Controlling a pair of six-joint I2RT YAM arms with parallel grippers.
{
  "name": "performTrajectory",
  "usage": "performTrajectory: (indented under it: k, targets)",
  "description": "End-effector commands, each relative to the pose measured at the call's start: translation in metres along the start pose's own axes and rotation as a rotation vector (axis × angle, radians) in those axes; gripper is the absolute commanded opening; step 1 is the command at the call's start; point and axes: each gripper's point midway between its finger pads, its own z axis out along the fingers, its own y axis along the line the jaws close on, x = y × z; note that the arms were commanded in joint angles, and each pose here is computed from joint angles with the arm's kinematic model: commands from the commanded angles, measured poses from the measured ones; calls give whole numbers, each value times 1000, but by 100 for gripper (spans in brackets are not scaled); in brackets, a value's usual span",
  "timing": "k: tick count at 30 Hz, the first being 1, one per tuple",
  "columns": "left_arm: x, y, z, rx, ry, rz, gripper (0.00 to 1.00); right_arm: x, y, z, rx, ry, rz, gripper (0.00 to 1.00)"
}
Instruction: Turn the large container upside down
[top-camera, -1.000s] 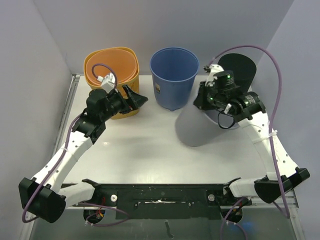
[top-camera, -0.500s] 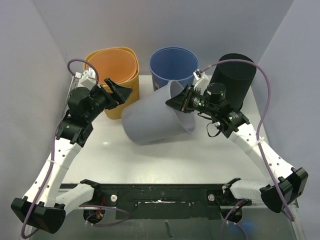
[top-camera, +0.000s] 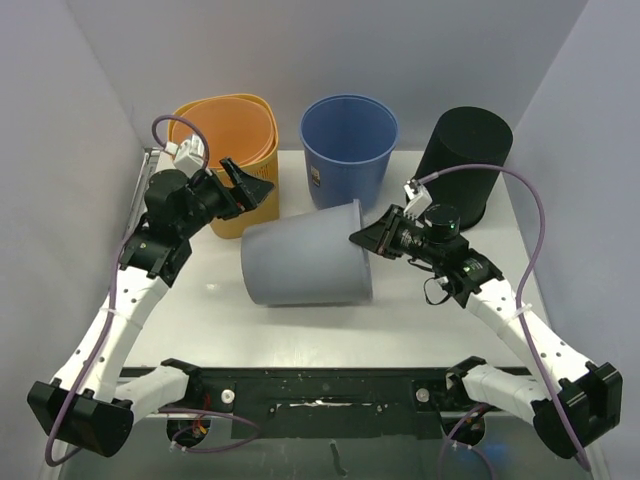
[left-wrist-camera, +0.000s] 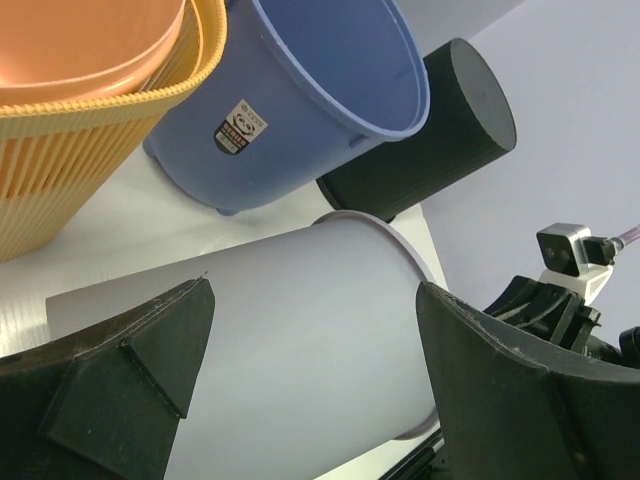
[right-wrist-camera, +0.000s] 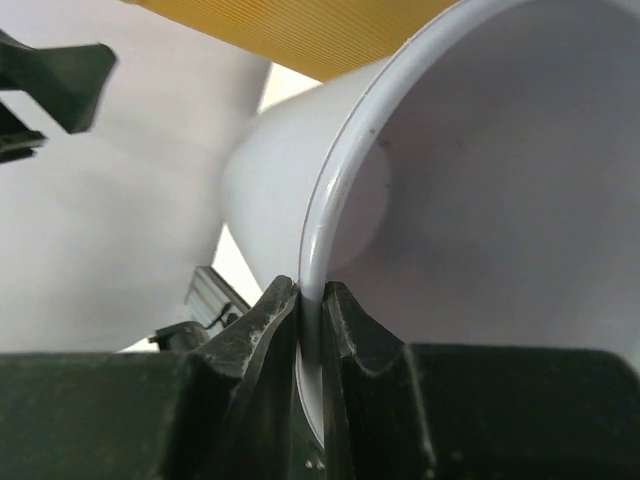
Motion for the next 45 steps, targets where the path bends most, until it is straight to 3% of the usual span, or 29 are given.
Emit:
performTrajectory:
  k: [1, 5, 15, 22, 26, 31, 39, 45]
  targets:
    - [8, -6, 5, 57, 46, 30, 82, 17, -43, -18, 175, 27, -35, 7]
    - [30, 3, 15, 77, 116, 12, 82, 20, -75, -34, 282, 62, -40, 20]
    - [59, 27, 10, -7, 226, 25, 83, 15, -86, -46, 363, 95, -93, 59]
    - [76, 41, -1, -61, 273, -12, 83, -4, -74, -50, 379, 68, -134, 60]
    - [70, 61, -8, -157, 265, 54, 83, -8, -73, -51, 388, 66, -135, 55]
    - [97, 86, -15, -246, 426, 12, 84, -5, -73, -51, 384, 66, -128, 48]
    - [113, 43, -8, 22, 424, -207, 84, 1, -79, -47, 379, 69, -111, 47]
    - [79, -12, -4, 286, 322, -292, 83, 4, -89, -44, 394, 63, -103, 47]
